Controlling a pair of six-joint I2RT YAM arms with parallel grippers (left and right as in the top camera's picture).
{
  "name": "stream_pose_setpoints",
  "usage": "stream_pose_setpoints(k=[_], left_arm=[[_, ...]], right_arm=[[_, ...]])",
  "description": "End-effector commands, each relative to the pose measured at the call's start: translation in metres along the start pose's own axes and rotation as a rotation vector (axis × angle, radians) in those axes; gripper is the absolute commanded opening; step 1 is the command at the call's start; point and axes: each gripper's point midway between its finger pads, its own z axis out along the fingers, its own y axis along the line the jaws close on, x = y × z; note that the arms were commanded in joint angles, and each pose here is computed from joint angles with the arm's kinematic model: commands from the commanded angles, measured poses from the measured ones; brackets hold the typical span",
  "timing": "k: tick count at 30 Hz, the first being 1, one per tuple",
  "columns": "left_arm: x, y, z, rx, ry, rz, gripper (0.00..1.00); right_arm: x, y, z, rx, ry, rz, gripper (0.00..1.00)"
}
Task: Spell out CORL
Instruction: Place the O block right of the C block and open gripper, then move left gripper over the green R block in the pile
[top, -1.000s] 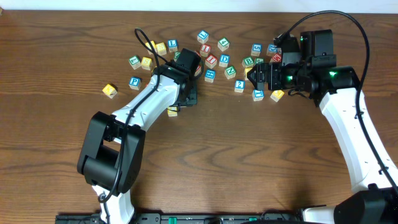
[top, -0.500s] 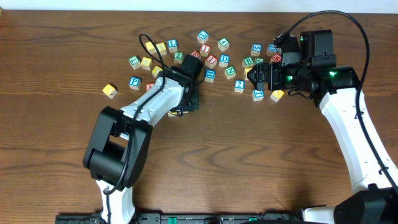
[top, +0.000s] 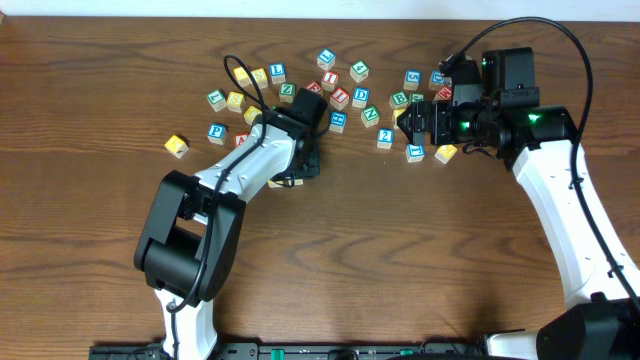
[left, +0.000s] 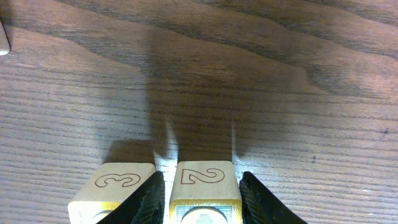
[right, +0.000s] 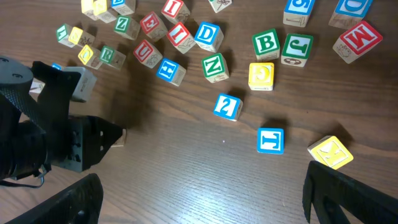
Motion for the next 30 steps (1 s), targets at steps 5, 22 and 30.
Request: stream_pose_setpoints(k=[5,22,30], left_arm=[[-0.006,0.002,-0.005,-0.009,-0.017,-0.004,0.39],[-0.08,0.024,-0.121,0.059,-0.226,0.011,0.44],[-0.121,0.057,-0.162,0.053,-0.327,-0.022,0.44]], right_arm=[[-0.007,0.002,0.0,-0.002,-0.014,-0.014,0.99],[-0.009,0.003,0.0,-0.003,-0.021,-0.017,0.99],[-0.011,0.003,0.0,-0.005,-0.03,-0.02,0.99]])
